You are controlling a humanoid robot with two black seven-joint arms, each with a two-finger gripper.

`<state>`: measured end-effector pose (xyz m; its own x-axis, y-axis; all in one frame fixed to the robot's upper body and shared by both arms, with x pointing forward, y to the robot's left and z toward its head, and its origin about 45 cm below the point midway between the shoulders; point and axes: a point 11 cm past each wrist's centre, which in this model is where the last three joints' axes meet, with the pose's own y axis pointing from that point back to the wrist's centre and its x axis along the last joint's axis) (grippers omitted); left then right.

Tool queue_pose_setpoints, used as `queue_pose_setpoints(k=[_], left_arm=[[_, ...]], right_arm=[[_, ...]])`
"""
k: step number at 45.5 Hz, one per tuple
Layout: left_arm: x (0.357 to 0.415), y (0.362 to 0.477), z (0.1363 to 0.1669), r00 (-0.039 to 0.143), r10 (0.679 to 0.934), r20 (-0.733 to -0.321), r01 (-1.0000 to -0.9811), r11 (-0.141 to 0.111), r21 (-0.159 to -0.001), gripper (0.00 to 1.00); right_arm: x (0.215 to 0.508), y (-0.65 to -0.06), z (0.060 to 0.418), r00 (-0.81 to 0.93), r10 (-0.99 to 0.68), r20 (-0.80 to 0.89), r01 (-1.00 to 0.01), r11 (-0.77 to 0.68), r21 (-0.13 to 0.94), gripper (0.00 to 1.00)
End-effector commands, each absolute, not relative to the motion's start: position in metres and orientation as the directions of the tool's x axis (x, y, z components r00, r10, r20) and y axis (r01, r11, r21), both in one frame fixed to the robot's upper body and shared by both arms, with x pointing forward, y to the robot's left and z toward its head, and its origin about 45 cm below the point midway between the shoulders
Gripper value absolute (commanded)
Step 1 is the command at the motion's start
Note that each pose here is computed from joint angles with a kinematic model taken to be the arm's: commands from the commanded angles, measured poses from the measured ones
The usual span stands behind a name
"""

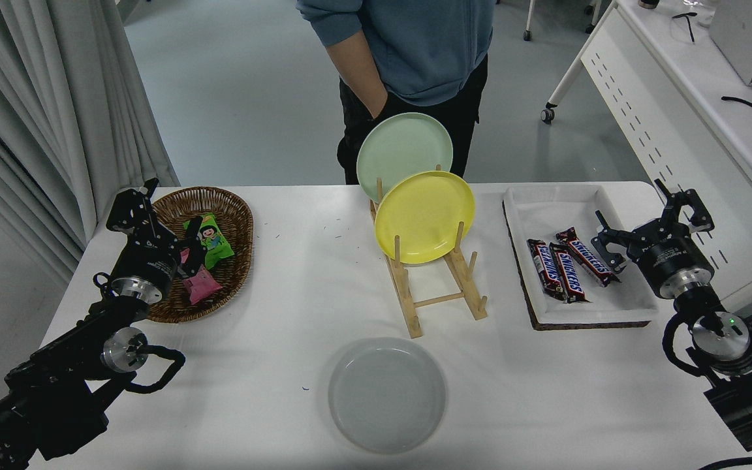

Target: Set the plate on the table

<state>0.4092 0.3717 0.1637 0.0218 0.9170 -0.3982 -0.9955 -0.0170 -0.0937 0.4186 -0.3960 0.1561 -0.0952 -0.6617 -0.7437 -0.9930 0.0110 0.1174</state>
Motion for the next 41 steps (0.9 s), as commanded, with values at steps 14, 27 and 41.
queue_pose_setpoints(k=[14,27,41], left_arm=[[0.4092,0.372,0.1637,0.022,0.917,-0.398,-0.9955,-0.017,-0.094,1.0],[0.4092,0.372,0.1637,0.022,0.917,-0.398,-0.9955,-0.017,-0.094,1.0],[0.4092,0.372,0.1637,0.022,0.917,-0.398,-0.9955,-0.017,-0.094,1.0]], right_arm=[[0.419,-0.414,0.143,-0.191,-0.629,-0.753,-0.978,0.19,0.089,0.99],[0.438,-0.403,0.152,-0.191,-0.628,-0.754,-0.978,0.187,0.092,0.99],[0.443,-0.367,0.145,-0.126,-0.652,-0.748,-0.992,0.089,0.089,0.99]])
